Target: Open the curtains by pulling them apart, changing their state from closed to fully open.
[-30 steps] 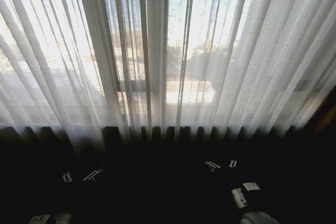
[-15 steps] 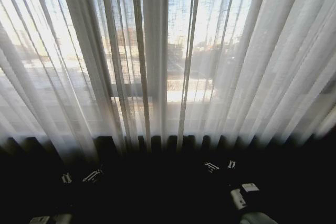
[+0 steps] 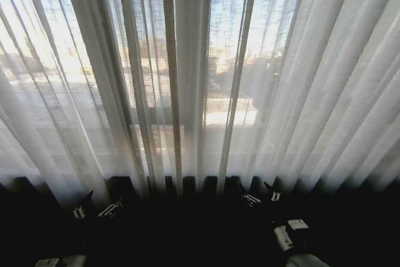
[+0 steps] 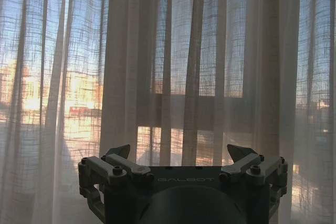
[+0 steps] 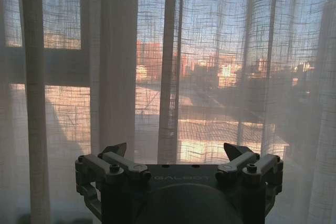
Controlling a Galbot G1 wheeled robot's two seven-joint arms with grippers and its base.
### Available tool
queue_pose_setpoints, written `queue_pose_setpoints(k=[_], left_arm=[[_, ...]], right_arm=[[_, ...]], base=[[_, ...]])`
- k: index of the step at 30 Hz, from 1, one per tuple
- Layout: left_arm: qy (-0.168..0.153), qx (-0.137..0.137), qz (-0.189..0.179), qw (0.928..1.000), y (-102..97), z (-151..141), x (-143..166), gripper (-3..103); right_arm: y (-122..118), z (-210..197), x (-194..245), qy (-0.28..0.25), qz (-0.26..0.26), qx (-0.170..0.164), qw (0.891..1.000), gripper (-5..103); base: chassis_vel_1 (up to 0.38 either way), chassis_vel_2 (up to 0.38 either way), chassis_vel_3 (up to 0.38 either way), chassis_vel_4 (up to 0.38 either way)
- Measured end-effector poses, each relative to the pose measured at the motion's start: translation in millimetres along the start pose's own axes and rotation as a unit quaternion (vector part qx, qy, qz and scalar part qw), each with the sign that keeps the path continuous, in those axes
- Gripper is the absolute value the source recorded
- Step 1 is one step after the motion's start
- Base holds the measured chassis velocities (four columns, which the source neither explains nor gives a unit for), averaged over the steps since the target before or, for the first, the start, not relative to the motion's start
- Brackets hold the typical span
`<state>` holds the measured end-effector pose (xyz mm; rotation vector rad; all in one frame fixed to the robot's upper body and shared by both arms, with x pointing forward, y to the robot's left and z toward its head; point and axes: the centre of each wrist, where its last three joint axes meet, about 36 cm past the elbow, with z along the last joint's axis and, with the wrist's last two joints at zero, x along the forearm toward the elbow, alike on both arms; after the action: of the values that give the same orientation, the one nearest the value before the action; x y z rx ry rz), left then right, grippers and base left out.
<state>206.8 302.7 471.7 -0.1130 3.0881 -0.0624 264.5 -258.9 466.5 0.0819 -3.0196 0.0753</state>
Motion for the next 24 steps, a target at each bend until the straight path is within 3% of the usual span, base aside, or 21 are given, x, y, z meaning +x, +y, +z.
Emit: queue_pose_setpoints(k=[16, 24], left_arm=[[-0.004, -0.003, -0.002, 1.0, 0.8, 3.8, 1.2, 100], [-0.003, -0.002, -0.003, 1.0, -0.1, 4.7, 2.4, 100]], right_arm=[[2.0, 3.8, -1.0, -0.004, 0.001, 0.017, 1.0, 100], [0.3, 7.3, -2.3, -0.001, 0.006, 0.043, 0.999, 100]], base=[[-0.267, 0.248, 0.263, -0.253], [-0.067, 0.092, 0.069, -0.08]])
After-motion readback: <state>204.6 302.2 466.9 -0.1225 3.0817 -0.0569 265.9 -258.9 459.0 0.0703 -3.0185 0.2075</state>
